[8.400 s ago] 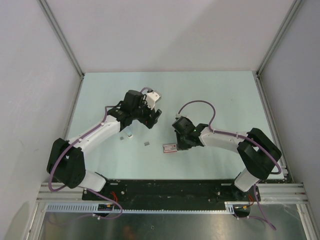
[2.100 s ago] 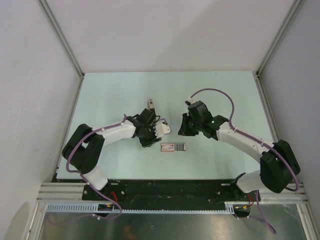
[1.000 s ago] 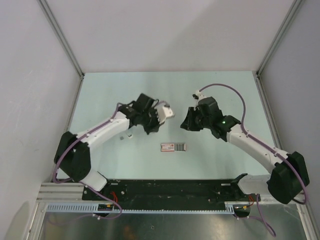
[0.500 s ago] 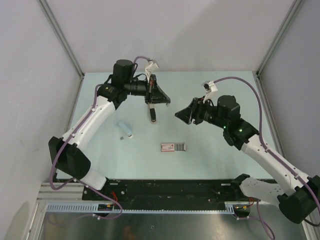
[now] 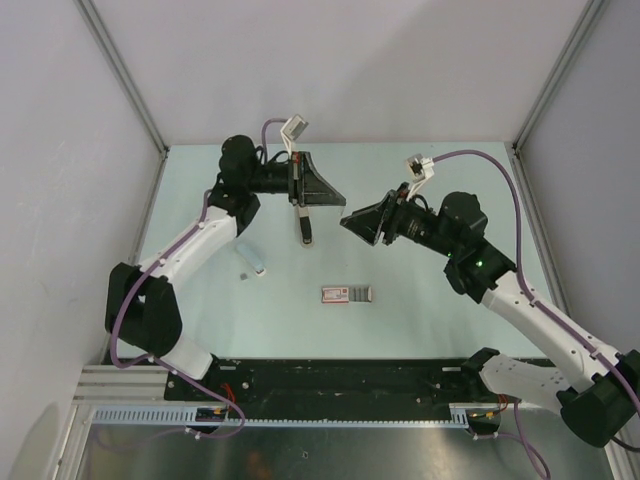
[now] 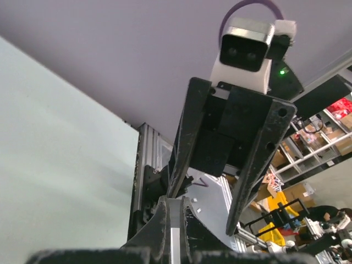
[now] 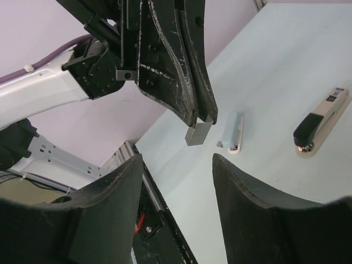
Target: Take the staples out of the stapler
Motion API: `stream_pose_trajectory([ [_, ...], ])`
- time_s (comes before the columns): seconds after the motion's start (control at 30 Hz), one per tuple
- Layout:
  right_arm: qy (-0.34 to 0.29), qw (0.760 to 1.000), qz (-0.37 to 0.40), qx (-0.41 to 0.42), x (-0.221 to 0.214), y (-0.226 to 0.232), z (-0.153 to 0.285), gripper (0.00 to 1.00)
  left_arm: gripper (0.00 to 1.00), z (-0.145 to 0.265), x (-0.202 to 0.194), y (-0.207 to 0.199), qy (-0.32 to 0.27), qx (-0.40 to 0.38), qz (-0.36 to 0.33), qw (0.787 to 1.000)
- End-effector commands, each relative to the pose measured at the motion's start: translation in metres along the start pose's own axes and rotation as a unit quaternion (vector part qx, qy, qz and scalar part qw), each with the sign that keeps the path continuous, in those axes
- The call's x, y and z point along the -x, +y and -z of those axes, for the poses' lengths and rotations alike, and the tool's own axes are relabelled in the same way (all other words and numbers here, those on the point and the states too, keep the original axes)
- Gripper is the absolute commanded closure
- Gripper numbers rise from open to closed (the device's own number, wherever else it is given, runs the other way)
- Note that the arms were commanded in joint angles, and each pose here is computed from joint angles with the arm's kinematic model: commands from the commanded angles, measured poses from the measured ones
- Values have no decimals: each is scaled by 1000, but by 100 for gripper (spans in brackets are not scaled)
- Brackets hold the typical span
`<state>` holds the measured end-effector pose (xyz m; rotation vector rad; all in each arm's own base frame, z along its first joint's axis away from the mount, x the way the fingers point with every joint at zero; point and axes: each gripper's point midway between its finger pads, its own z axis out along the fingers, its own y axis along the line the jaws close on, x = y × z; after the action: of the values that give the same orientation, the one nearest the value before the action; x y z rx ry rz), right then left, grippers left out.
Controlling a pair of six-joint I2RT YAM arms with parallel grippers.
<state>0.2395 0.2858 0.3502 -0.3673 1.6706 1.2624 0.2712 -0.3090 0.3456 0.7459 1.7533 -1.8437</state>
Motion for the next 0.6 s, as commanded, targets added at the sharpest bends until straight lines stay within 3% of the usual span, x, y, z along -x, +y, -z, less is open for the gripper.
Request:
stream_pose_trajectory([
  [0.0,-24,999,-9,35,12,13,-5,43,100,3,8,-25,-7,-36,-17,999],
  [0.27,-21,999,-26,40,11,10,-12,47,100,4,7,-30,-10,-42,-15,999],
  [0.57,-26,998,-41,50,13,11,-18,64,100,5,3,-30,-9,-43,-18,999],
])
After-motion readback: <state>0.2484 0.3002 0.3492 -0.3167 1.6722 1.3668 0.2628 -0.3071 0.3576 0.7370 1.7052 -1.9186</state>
